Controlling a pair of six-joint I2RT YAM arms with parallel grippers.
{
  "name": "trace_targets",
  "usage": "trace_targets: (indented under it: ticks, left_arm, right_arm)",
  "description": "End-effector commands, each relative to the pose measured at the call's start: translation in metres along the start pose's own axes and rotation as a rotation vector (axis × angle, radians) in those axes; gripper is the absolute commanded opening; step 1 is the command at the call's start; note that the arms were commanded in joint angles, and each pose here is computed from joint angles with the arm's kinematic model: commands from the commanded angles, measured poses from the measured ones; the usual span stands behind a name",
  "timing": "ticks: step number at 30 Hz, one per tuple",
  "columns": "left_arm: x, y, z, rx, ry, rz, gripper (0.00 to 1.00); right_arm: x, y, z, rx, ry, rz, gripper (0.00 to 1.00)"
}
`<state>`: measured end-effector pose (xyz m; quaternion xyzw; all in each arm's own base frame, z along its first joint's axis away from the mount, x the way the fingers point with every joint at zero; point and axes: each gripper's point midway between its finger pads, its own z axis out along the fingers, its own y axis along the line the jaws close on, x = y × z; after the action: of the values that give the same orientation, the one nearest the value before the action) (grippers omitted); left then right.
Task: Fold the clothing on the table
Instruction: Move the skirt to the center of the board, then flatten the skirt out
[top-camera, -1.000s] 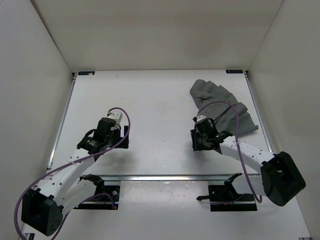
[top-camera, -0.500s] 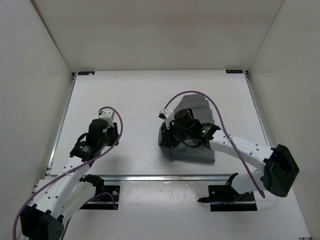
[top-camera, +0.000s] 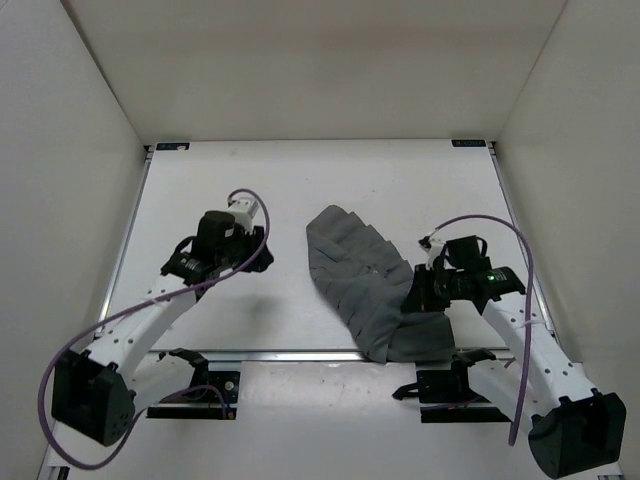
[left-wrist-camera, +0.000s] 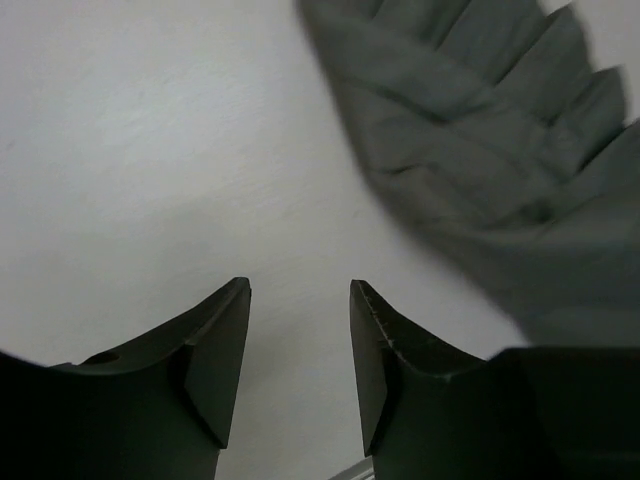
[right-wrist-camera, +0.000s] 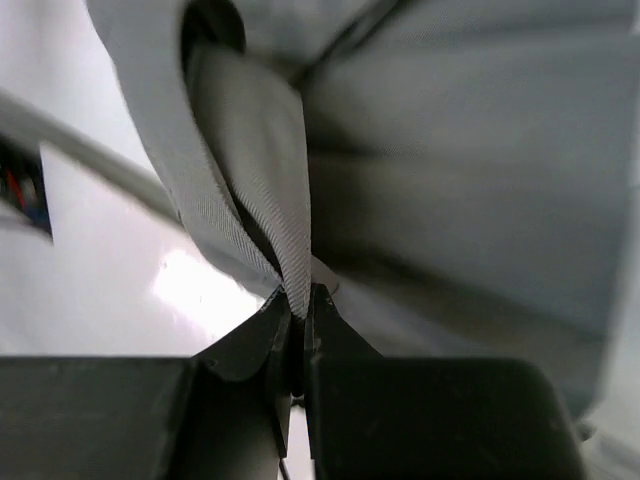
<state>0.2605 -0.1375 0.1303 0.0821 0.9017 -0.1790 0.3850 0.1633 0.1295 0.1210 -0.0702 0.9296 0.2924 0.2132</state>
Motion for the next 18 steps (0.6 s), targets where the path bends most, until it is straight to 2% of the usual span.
trace_targets:
  ticks: [1, 5, 8, 10, 13, 15, 18]
  left_arm:
    - [-0.078, -0.057, 0.001, 0.22, -0.169, 0.001, 0.56]
    - [-0.113, -0.09, 0.03, 0.301, -0.153, 0.064, 0.61]
    - [-0.116, -0.117, 0.056, 0.372, -0.107, 0.129, 0.73]
    - [-0.11, -0.135, 0.082, 0.427, -0.048, 0.163, 0.75]
    - [-0.096, -0.156, 0.103, 0.498, 0.014, 0.212, 0.7]
    - [-0.09, -0.17, 0.12, 0.538, 0.067, 0.226, 0.74]
    - [-0.072, -0.194, 0.133, 0.592, 0.143, 0.274, 0.73]
  right_arm:
    - [0.051, 0.009, 0.004, -0.035, 0.201, -0.006, 0.01]
    - [0.068, -0.001, 0.007, -0.006, 0.238, 0.026, 0.0]
    - [0.06, -0.004, 0.002, 0.002, 0.196, 0.045, 0.0]
    - [0.06, -0.006, 0.002, 0.006, 0.191, 0.045, 0.0]
    - [0.063, -0.004, 0.003, -0.011, 0.198, 0.051, 0.0]
    - [0.06, -0.005, 0.003, -0.008, 0.189, 0.055, 0.0]
    - [0.061, -0.006, 0.002, -0.008, 0.194, 0.061, 0.0]
